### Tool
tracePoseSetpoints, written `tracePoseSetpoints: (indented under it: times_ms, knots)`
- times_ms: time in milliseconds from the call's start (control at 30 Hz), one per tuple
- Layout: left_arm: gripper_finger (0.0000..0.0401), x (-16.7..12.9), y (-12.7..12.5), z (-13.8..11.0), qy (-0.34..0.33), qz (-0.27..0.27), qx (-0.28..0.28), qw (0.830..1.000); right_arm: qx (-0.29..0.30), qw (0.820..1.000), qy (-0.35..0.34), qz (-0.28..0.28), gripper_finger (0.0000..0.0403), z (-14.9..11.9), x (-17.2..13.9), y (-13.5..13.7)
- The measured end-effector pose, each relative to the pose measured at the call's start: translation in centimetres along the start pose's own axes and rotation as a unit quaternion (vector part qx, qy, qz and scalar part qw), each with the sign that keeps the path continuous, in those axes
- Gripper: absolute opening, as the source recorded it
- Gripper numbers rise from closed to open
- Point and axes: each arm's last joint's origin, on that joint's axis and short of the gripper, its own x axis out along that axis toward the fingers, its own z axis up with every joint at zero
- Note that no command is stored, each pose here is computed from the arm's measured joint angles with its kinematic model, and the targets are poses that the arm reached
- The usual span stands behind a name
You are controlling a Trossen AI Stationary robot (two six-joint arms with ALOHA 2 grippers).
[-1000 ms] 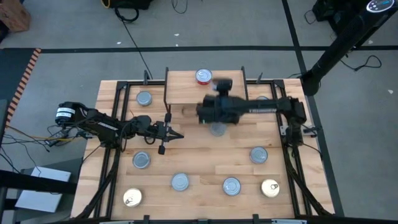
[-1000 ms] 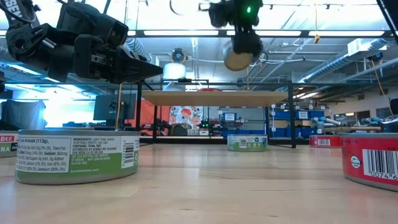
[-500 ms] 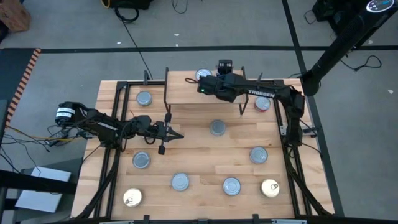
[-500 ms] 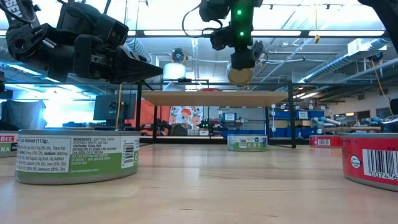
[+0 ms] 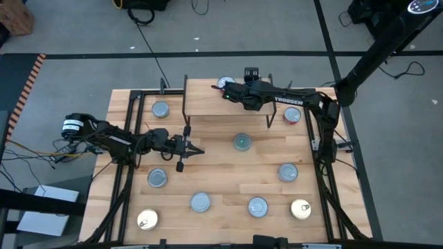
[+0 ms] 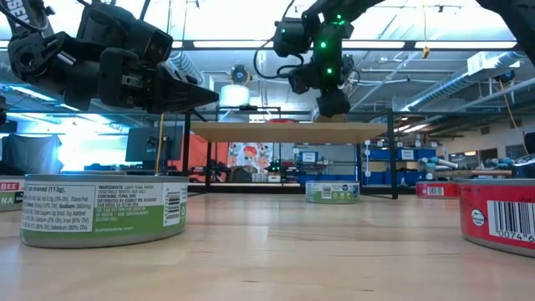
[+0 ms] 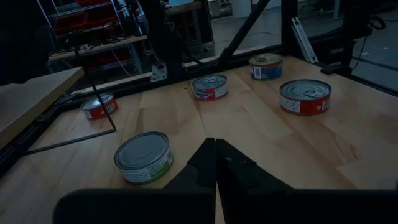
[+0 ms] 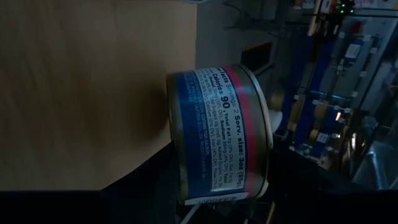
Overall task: Stack canned seafood by type on shelf
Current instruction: Put the blue and pink tuna can on the shelf, then adjust the blue and pink tuna can
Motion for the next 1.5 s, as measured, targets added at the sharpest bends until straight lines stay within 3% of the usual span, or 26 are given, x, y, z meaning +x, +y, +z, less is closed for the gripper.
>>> tracePoseSetpoints:
  times_ms: [233, 667, 1267, 1500]
  knots:
    - [0.0007, 0.0, 0.0, 0.0, 0.0, 0.0, 0.0, 1.0, 0.0, 1.0, -0.002, 0.005, 0.0213, 0.0, 0.2, 0.1]
    - [0.0007, 0.0, 0.0, 0.0, -0.001, 0.0, 0.001, 1.0, 0.003, 0.999, -0.006, 0.045, 0.0293, -0.2, -0.1, 0.7]
    - [0.0007, 0.0, 0.0, 0.0, -0.001, 0.0, 0.002, 1.0, 0.033, 0.997, -0.016, 0.071, 0.0295, -1.2, -1.0, -0.1]
    - [0.0007, 0.0, 0.1, 0.0, 0.001, 0.01, 0.001, 1.0, 0.105, 0.99, -0.055, 0.077, 0.0286, -3.0, -3.7, -1.9]
